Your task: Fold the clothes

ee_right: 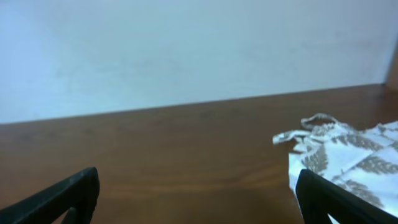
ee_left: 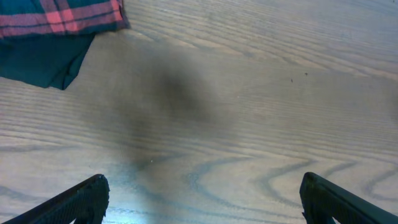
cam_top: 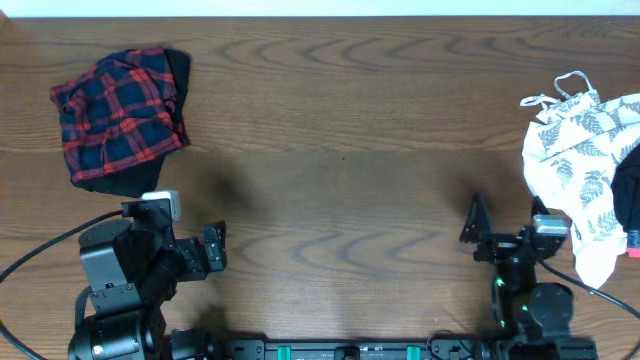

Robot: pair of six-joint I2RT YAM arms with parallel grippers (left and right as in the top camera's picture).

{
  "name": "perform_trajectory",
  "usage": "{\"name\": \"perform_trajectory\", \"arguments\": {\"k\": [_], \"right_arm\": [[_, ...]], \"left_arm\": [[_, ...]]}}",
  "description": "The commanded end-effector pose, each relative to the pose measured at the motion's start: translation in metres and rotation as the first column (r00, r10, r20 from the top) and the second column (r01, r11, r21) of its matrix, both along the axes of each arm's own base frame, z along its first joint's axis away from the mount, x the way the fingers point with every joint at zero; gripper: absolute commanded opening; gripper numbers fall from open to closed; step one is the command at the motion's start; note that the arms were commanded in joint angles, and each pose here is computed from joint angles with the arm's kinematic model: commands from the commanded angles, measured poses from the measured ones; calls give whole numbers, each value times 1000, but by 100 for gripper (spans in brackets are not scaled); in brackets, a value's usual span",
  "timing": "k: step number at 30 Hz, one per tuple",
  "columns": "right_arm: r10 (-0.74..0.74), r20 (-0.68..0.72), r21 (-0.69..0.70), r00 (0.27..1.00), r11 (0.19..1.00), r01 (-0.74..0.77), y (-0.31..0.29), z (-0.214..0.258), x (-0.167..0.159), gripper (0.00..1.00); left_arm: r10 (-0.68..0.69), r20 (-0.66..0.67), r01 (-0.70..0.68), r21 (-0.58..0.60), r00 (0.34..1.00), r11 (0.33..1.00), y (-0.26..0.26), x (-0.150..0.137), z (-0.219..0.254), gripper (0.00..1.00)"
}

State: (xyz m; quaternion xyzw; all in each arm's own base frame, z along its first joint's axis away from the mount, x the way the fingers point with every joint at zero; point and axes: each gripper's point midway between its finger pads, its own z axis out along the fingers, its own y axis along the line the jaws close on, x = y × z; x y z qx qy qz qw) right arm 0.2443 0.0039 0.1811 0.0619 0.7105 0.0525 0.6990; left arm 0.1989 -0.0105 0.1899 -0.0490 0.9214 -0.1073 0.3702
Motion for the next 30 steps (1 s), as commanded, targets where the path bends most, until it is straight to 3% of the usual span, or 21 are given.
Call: {"name": "perform_trajectory", "arguments": {"k": [1, 30], "right_arm": [[9, -53, -34, 999, 999, -11, 1, -23, 2, 99], [42, -51, -46, 998, 998, -45, 7, -23, 2, 99]], "left_arm": [[-18, 4, 18, 0, 1000, 1000, -2, 0, 1, 98], [-30, 4, 30, 2, 1000, 1000, -5, -1, 1, 98]]}}
